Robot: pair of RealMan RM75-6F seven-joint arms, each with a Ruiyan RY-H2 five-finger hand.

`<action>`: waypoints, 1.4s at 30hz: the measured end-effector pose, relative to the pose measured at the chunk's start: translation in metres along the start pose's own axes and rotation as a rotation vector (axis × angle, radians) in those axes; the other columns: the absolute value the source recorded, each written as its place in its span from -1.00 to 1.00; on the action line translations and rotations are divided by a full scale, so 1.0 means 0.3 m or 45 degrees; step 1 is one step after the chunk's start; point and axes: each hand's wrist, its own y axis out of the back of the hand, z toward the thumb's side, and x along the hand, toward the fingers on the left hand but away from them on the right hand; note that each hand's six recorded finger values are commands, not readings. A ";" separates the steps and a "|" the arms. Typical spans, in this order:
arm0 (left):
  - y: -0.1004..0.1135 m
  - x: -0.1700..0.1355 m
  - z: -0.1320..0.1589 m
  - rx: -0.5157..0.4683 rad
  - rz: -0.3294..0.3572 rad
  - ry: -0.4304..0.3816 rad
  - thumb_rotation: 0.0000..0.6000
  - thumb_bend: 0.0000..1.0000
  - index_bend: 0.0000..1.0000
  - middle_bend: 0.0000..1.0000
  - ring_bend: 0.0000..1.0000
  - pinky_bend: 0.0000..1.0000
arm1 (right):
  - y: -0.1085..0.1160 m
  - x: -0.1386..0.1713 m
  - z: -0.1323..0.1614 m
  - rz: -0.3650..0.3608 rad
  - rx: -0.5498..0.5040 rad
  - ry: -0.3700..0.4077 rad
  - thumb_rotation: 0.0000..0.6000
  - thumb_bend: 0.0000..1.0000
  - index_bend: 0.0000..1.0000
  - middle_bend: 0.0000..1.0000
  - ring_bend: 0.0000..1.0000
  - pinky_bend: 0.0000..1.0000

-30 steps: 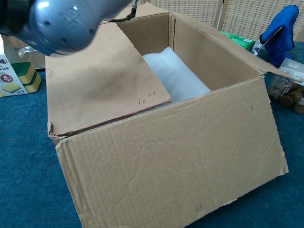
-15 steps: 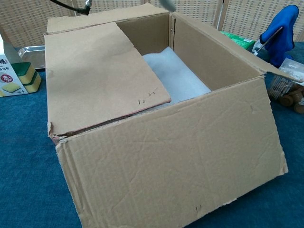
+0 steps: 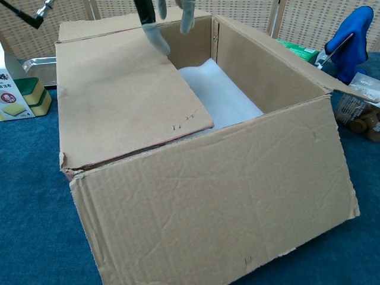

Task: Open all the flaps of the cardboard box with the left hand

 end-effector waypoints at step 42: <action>-0.104 0.085 0.092 -0.233 -0.177 0.058 1.00 -0.37 -0.19 -0.30 -0.43 -0.13 | -0.007 -0.002 0.003 0.009 0.006 0.003 1.00 -1.00 -1.00 -1.00 -1.00 -0.95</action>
